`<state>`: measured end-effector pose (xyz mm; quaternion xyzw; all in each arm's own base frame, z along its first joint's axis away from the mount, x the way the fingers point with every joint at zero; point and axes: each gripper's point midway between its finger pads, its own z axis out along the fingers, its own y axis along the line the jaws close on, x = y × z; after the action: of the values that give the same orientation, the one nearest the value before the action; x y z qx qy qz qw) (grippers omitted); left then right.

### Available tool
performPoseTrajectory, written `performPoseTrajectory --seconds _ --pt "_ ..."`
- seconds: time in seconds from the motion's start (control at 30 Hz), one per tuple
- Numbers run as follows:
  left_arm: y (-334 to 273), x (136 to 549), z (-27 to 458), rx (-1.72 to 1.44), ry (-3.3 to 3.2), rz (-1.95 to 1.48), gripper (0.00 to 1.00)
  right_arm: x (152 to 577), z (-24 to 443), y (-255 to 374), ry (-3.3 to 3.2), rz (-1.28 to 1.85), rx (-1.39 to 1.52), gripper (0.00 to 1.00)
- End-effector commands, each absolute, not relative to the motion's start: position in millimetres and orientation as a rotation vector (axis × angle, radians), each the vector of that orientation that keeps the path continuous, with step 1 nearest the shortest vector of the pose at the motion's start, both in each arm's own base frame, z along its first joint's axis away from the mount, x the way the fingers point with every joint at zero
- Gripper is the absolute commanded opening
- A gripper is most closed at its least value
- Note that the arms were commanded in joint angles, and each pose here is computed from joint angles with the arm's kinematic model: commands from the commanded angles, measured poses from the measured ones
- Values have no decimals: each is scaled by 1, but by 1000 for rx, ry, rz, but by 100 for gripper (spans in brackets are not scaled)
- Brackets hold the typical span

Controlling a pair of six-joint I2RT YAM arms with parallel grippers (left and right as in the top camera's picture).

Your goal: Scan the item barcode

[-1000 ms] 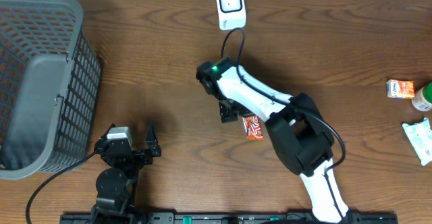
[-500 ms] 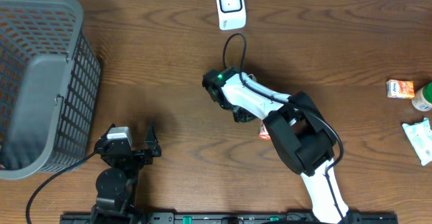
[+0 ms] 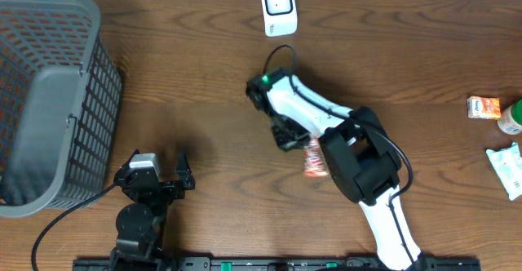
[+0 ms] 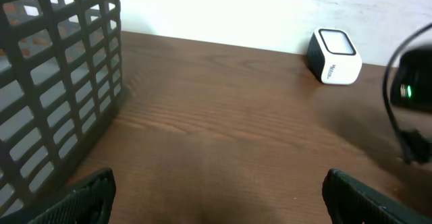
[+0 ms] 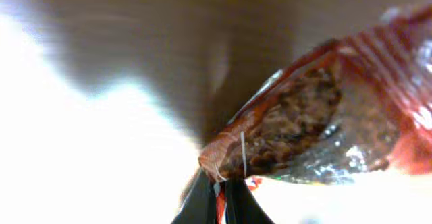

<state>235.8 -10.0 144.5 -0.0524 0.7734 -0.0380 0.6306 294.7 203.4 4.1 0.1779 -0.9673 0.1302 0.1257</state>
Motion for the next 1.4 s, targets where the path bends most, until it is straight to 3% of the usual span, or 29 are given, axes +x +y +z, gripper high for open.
performPoseTrajectory --seconds 0.0,0.27,0.47,0.53,0.57,0.67,0.73,0.77,0.8,1.07,1.17,1.37 --pt "-9 235 132 -108 1806 -64 98 260 26 289 -2597 -382 728 1" --pt "-9 235 132 -108 1806 -64 98 248 85 340 -2307 -1135 803 1" --pt "-9 235 132 -108 1806 -64 98 259 67 326 -2317 -1191 764 1" --pt "-9 235 132 -108 1806 -65 98 266 45 309 -2402 -1046 730 5" --pt "-9 235 132 -108 1806 -65 98 270 35 298 -2452 -932 682 35" --pt "-9 235 132 -108 1806 -64 98 277 19 275 -2552 -673 600 45" --pt "-9 235 132 -108 1806 -65 98 276 23 276 -2571 -621 643 58" --pt "-9 235 132 -108 1806 -64 98 276 26 279 -2586 -601 677 73" --pt "-9 235 132 -108 1806 -64 98 276 29 281 -2600 -590 704 99" --pt "-9 235 132 -108 1806 -65 98 257 42 313 -2598 -632 567 97" --pt "-9 235 132 -108 1806 -65 98 241 33 322 -2630 -492 626 99" --pt "-9 235 132 -108 1806 -64 98 219 26 354 -2637 -499 659 99"
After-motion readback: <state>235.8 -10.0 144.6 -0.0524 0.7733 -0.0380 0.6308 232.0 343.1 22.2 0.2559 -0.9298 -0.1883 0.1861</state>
